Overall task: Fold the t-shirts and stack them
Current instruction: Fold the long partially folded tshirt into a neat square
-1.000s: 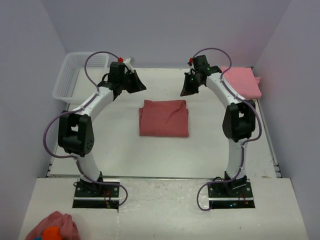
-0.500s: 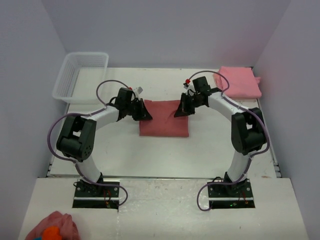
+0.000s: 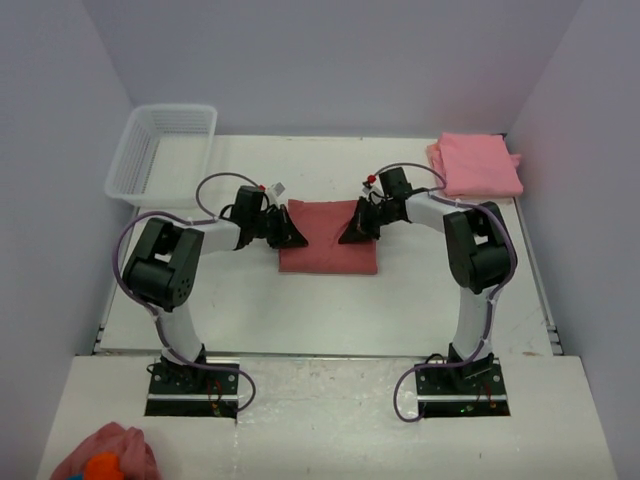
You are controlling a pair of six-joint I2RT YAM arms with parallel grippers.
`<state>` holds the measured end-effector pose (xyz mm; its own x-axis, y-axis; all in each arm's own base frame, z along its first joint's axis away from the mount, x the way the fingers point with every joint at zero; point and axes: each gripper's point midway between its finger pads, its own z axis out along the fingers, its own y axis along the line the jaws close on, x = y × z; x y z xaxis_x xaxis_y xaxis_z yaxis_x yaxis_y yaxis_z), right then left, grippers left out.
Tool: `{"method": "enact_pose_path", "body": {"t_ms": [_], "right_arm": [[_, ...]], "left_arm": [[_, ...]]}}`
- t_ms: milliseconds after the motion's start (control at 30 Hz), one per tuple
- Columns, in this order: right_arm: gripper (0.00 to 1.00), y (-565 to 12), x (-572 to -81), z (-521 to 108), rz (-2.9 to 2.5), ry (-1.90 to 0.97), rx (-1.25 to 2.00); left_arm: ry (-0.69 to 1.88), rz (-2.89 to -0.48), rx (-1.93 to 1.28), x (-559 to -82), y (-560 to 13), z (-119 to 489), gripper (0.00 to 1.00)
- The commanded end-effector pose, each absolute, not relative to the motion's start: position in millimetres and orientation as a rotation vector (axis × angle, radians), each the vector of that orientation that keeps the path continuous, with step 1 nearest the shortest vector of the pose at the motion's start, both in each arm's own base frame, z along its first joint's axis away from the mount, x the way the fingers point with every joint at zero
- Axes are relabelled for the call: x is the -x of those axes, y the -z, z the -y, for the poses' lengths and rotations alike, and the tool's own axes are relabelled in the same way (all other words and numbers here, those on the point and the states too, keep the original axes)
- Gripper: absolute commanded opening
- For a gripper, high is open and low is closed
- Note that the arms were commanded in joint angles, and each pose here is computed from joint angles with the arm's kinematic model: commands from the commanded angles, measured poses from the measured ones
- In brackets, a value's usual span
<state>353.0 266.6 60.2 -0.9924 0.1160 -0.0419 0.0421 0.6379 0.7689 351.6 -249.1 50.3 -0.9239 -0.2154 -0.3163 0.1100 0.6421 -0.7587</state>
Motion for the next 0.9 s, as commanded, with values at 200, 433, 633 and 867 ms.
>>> {"method": "enact_pose_path", "body": {"t_ms": [200, 433, 633, 867], "right_arm": [[0.0, -31, -346, -248, -2.867, -1.081, -0.437], [0.0, 16, -331, -229, -2.948, -0.807, -0.571], [0.0, 15, -326, -236, -2.946, -0.818, -0.386], [0.0, -95, -342, -264, -2.702, -0.843, 0.006]], "left_arm": [[0.993, -2.616, 0.21, -340, -5, 212, 0.0], [0.96, -2.639, 0.192, -343, 4, 210, 0.0], [0.94, -2.581, 0.144, -351, -16, 210, 0.0], [0.888, -2.416, 0.084, -368, -109, 213, 0.0]]}}
